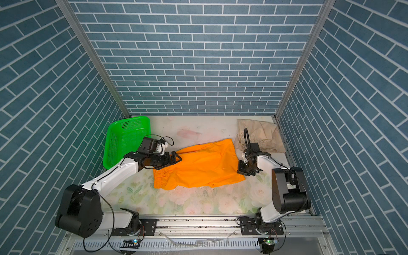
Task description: Fold and stack the shorts
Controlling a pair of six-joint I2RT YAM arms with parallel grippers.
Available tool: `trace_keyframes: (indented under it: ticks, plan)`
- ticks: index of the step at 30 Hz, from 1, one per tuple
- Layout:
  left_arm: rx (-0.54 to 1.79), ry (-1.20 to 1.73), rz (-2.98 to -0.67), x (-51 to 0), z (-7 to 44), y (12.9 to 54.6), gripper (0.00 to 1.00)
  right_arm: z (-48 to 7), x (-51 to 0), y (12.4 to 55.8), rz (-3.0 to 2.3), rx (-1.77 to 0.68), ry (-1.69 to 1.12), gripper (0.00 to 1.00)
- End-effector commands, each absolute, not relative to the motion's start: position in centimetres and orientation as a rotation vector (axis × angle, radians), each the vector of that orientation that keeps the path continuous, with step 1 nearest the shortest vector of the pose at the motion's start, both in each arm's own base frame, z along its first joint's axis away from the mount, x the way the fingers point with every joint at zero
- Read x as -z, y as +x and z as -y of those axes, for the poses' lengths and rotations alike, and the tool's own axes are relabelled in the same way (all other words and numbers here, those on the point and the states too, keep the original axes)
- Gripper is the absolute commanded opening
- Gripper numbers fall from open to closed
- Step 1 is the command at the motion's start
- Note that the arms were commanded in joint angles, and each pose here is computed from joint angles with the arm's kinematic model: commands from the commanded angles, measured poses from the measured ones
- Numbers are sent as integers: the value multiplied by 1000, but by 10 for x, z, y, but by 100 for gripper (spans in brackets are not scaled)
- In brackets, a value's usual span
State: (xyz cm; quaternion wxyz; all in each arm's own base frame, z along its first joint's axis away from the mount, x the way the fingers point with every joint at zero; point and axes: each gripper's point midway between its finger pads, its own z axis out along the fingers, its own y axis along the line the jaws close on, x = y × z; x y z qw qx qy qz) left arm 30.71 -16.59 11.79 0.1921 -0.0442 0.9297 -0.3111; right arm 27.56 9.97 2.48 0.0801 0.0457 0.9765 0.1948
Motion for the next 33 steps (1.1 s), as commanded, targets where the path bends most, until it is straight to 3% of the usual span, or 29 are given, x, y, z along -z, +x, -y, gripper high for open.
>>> trace_keyframes:
  ticks: [1, 10, 11, 15, 18, 23, 26, 29, 33]
  plan:
    - [842, -114, -2520, -125, 153, 332, 100, -95, -35, 283, -2866, -572, 184, 0]
    - [814, -287, -2598, -75, 117, 321, 100, -73, -42, 263, -2891, -507, 326, 2]
    - [809, -292, -2609, -71, 117, 320, 100, -70, -38, 260, -2895, -501, 348, 16]
    - [886, -268, -2600, -68, 127, 326, 100, -67, -36, 261, -2892, -501, 370, 34]
    - [972, -221, -2566, -85, 139, 331, 100, -65, -56, 271, -2834, -477, 320, 50]
    - [975, -146, -2494, -150, 142, 328, 100, -81, -124, 288, -2650, -406, 0, 58]
    - [701, -161, -2499, -190, 110, 317, 100, -117, -154, 289, -2531, -365, -250, 62]
    - [396, -198, -2470, -224, 67, 304, 100, -151, -154, 287, -2524, -466, -276, 64]
    - [363, -250, -2409, -248, 46, 290, 100, -175, -124, 277, -2603, -484, -295, 65]
